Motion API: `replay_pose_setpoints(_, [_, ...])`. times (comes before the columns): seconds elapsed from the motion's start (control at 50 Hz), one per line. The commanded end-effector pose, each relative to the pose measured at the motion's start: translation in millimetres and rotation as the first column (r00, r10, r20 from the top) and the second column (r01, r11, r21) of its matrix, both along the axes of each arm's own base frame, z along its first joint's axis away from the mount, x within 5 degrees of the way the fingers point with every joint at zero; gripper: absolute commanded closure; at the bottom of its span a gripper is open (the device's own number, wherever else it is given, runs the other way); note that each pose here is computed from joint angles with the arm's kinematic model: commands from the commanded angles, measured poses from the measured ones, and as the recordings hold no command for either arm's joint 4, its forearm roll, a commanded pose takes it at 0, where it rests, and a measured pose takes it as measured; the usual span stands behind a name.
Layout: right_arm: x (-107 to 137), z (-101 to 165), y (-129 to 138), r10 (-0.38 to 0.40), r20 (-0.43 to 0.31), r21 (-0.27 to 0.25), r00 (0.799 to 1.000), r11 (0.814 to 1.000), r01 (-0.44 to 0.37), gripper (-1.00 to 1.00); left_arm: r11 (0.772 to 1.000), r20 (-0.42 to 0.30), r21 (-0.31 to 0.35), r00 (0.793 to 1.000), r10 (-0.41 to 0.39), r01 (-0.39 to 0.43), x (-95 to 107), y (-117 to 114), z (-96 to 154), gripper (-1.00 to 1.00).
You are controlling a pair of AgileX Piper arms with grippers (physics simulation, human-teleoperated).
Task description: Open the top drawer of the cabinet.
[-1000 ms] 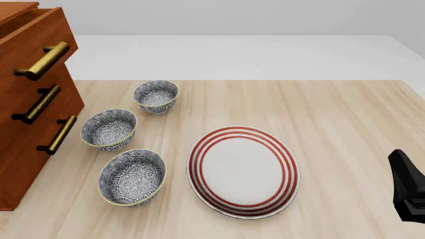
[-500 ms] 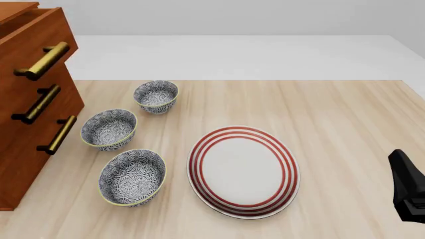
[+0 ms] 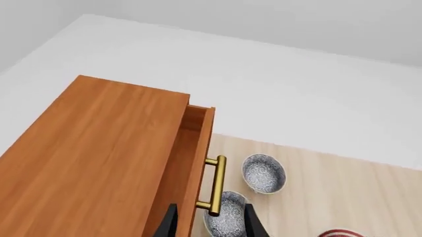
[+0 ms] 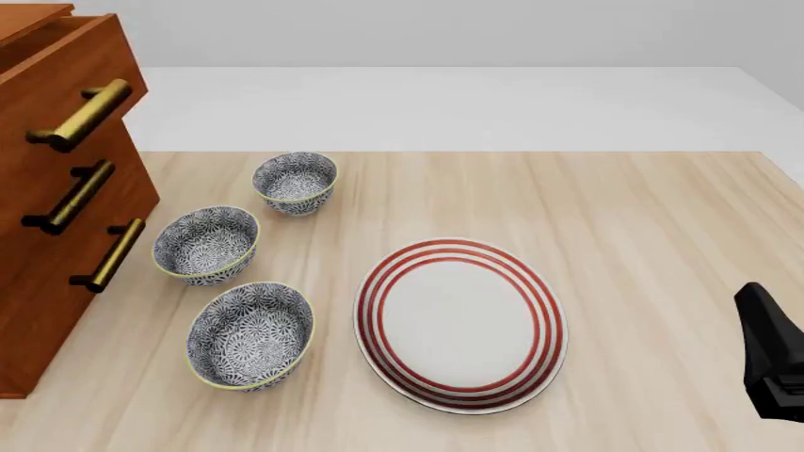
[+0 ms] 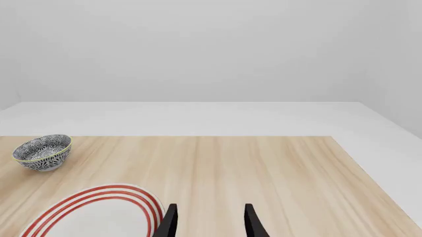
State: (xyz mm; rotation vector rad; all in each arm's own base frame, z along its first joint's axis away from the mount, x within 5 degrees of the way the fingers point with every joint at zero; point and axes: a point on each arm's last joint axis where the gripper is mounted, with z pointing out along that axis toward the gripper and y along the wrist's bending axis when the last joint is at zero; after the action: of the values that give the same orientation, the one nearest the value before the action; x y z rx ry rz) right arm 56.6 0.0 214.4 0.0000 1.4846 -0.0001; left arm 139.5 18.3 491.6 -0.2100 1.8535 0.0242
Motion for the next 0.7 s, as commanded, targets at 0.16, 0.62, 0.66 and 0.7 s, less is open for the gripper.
replay_pose_setpoints(0.16, [0.0,0.0,0.0,0.000,0.000,0.000,1.000,1.000,0.000,-1.00,1.000,-0.089,-0.019,0.996,0.022,-0.024,28.1,7.2,-13.2,-1.00])
replay_pose_setpoints(0.62, [0.0,0.0,0.0,0.000,0.000,0.000,1.000,1.000,0.000,-1.00,0.999,-0.156,-0.033,0.987,0.034,-0.039,45.2,11.8,-30.5,-1.00])
replay_pose_setpoints(0.66, [0.0,0.0,0.0,0.000,0.000,0.000,1.000,1.000,0.000,-1.00,0.999,-0.163,-0.030,0.986,0.033,-0.038,46.9,12.3,-32.2,-1.00])
replay_pose_setpoints(0.7, [0.0,0.0,0.0,0.000,0.000,0.000,1.000,1.000,0.000,-1.00,0.999,-0.168,-0.029,0.985,0.031,-0.037,47.4,12.2,-33.6,-1.00])
